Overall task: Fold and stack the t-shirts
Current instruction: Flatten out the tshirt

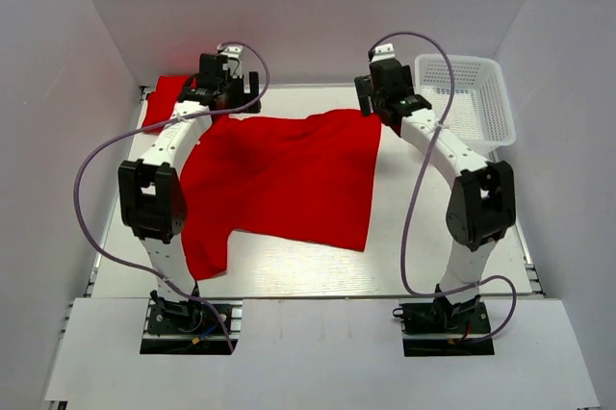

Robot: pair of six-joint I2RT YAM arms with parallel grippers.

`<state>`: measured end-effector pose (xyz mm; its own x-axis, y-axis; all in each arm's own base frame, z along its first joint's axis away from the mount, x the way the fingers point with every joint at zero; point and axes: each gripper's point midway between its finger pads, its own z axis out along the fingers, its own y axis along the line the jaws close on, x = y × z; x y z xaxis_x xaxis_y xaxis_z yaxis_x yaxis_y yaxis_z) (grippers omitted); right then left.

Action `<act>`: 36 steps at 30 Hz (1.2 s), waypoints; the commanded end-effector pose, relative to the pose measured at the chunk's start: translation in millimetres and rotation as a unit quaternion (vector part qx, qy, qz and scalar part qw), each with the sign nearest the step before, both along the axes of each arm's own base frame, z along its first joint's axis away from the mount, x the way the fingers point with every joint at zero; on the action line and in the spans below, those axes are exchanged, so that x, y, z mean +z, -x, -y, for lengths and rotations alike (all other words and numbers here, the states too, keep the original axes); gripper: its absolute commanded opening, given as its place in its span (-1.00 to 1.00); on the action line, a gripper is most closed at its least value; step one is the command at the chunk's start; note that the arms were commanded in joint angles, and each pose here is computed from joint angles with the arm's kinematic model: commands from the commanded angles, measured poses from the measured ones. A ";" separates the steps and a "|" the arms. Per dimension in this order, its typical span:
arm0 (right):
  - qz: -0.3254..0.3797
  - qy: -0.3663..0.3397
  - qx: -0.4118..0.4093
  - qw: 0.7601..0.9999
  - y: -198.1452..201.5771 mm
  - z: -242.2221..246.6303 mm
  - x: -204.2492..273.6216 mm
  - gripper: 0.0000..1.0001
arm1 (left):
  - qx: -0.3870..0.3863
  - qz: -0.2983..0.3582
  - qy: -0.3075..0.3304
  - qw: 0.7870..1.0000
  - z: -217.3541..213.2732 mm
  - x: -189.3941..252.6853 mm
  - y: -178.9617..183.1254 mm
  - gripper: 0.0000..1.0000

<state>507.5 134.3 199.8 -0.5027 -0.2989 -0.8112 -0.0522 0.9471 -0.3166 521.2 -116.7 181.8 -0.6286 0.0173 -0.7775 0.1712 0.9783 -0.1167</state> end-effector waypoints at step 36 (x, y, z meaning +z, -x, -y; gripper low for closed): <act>-0.298 0.009 -0.037 0.954 124.2 -44.6 -202.3 0.81 | 0.051 -0.052 0.049 0.996 -14.3 0.9 108.5 1.00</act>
